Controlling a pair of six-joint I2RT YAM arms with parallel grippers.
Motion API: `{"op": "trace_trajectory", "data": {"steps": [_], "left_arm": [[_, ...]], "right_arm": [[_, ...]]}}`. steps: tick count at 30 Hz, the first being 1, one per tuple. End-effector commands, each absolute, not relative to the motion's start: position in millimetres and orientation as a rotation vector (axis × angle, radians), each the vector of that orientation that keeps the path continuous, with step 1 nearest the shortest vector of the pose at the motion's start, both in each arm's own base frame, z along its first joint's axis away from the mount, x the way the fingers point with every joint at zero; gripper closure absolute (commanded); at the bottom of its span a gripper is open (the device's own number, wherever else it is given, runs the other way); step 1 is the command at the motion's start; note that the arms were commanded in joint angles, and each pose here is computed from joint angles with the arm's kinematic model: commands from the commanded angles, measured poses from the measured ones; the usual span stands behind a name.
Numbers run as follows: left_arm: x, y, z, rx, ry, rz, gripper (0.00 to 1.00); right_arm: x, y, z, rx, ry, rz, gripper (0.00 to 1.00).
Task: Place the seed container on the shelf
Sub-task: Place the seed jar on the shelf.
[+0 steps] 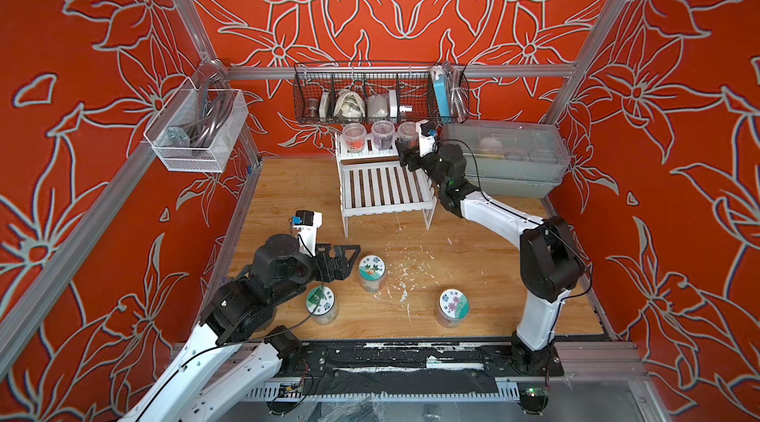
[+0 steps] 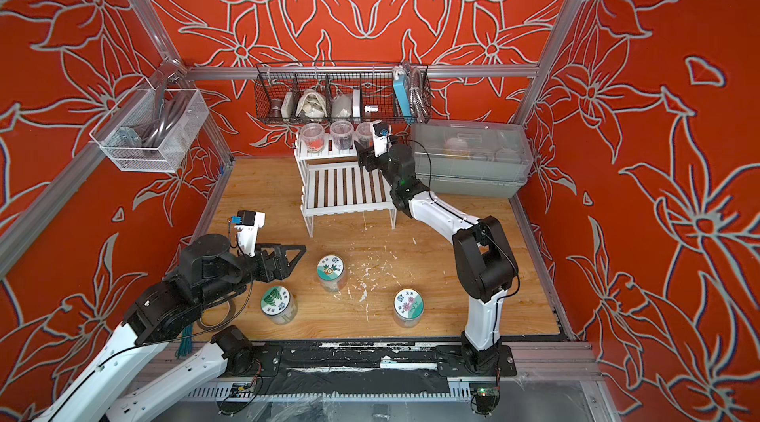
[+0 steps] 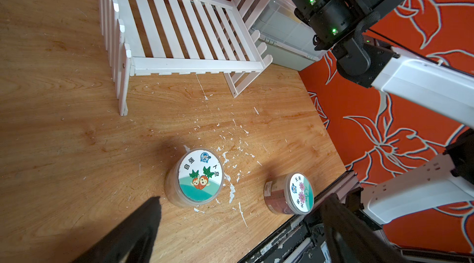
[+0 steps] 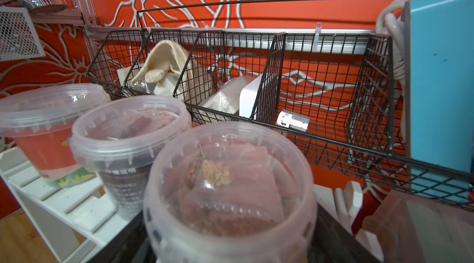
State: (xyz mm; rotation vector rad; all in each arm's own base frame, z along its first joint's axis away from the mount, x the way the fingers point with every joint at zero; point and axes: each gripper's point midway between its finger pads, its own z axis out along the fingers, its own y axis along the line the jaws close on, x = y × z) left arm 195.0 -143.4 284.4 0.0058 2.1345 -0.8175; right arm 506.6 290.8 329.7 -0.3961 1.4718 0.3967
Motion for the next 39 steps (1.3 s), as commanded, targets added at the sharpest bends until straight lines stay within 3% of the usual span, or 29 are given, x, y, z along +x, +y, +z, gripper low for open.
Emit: {"op": "trace_trajectory", "data": {"steps": [1,14,22,39], "left_arm": [[196.9,-141.7,286.2,-0.01,2.116,-0.82,0.03],[195.4,-141.1,285.9,-0.015,2.115,-0.827,0.03],[195.5,-141.4,285.6,-0.018,2.115,-0.83,0.03],[196.4,-142.2,287.5,-0.014,2.114,-0.83,0.03]], "right_arm": [[497.0,281.5,338.7,-0.385,1.466,0.395,0.14],[476.2,273.2,342.6,-0.4,1.453,0.407,0.13],[469.7,268.1,340.9,-0.411,1.469,0.388,0.19],[485.7,272.5,334.8,-0.433,1.485,0.353,0.25]]}}
